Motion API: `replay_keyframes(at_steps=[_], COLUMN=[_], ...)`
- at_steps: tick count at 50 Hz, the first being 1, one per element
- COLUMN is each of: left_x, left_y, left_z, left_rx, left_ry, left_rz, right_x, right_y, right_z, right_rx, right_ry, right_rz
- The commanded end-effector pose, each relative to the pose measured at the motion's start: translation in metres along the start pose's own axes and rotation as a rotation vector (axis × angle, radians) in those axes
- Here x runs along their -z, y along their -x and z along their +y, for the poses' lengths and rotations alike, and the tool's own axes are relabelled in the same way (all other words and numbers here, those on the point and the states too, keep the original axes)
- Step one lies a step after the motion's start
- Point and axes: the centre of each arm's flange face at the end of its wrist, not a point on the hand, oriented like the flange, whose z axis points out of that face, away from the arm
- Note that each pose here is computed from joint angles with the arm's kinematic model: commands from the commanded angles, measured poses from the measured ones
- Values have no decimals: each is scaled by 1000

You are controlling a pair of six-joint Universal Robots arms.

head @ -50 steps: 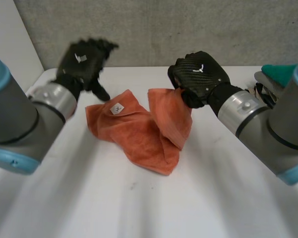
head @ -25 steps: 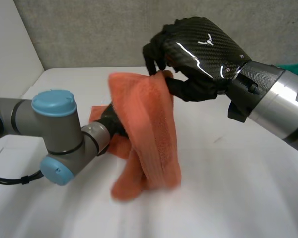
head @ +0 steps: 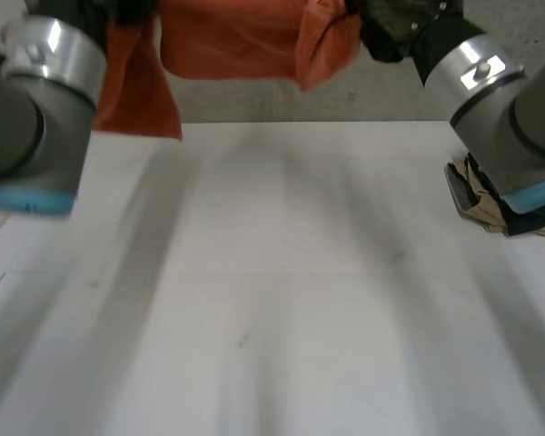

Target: Fold the laundry.

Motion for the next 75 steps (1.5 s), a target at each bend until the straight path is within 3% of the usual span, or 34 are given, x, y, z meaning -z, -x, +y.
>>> replay_keyframes(at_steps=[1,6,10,16,21,24,27,31,38,46,51,58,75], left_x=[95,161,186,182,160,142,125,117,123,130,137,137,150], left_y=[-40,-74,-78,-66,-47,-28,-9,20,43,40,36,41,19], left_z=[63,122,141,112,67,50,48,74,128,159,170,189,201], left_rx=[32,32,-7,-57,-66,-60,-45,-7,21,67,62,-64,-68], left_ry=[375,605,739,803,718,645,614,741,984,1052,1070,1059,1079], left_rz=[132,264,291,273,228,181,154,127,107,188,217,196,284], right_x=[45,98,129,137,119,106,105,111,126,139,152,164,169], right_y=[36,75,91,84,66,43,30,34,53,78,92,106,123], right_z=[54,108,130,128,112,89,80,72,75,84,89,95,109], right_rx=[-141,-221,-159,-47,-99,-157,-259,-418,-574,-706,-704,-679,-656], right_ry=[126,372,513,610,639,645,700,807,980,1070,1110,1086,1052], right_rz=[-201,-318,-403,-464,-311,-142,4,117,142,137,136,178,248])
